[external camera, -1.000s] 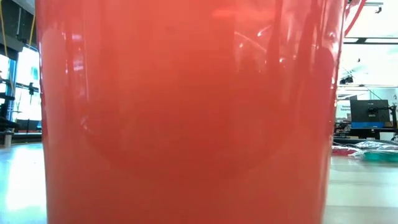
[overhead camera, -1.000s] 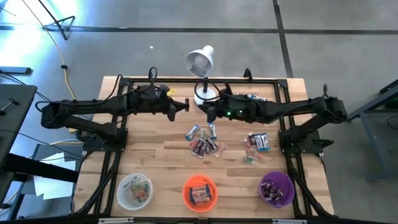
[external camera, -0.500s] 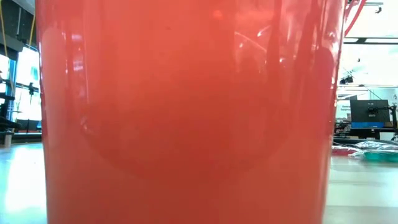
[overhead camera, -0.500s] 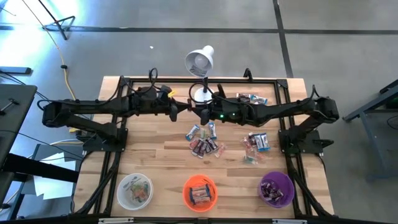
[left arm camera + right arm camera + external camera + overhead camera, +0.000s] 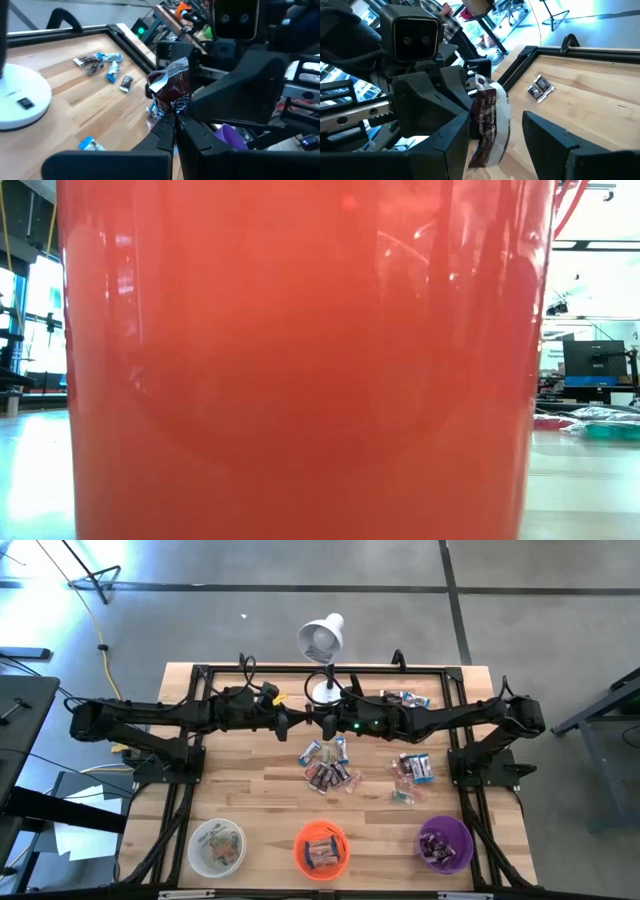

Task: Organize candy in baskets
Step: Put the brown chocolate bar into the purple bucket

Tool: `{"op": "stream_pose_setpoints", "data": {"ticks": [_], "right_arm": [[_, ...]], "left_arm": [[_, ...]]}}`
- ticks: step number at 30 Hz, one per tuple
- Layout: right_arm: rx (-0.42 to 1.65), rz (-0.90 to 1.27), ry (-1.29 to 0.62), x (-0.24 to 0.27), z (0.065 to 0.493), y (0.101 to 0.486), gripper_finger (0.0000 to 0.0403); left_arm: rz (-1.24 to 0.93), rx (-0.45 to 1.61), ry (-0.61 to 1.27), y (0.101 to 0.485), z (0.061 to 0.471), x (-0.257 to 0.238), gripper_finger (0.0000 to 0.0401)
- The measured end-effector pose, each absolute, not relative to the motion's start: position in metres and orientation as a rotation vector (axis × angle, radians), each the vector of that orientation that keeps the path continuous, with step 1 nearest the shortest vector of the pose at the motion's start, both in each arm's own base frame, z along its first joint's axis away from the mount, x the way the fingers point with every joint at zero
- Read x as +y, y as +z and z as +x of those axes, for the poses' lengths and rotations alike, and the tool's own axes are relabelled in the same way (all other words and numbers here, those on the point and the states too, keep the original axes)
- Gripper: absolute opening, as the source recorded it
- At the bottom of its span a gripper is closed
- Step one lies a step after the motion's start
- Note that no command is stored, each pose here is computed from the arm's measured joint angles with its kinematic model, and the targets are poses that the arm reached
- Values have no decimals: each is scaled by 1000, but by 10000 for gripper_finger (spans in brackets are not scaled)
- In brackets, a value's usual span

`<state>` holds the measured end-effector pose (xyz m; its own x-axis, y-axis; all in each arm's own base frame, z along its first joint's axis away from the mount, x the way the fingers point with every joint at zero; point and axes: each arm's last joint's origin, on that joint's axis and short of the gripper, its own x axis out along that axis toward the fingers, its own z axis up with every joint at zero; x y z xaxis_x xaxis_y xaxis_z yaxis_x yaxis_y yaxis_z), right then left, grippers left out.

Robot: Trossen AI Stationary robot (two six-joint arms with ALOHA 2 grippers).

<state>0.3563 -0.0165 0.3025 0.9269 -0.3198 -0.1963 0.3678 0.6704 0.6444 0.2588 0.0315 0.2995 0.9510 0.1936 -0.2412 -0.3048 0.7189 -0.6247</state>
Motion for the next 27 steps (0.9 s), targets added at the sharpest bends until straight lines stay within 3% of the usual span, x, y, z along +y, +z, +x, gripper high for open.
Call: {"op": "stream_pose_setpoints", "data": {"ticks": [19, 23, 27], "right_arm": [[33, 732, -339, -16, 357, 308, 171], [42, 724, -335, -16, 357, 308, 138], [51, 722, -339, -16, 357, 306, 76]], "left_arm": [[-647, 181, 236, 309, 285, 26, 0], [-646, 197, 239, 309, 284, 26, 0], [-646, 209, 244, 308, 283, 26, 0]]}}
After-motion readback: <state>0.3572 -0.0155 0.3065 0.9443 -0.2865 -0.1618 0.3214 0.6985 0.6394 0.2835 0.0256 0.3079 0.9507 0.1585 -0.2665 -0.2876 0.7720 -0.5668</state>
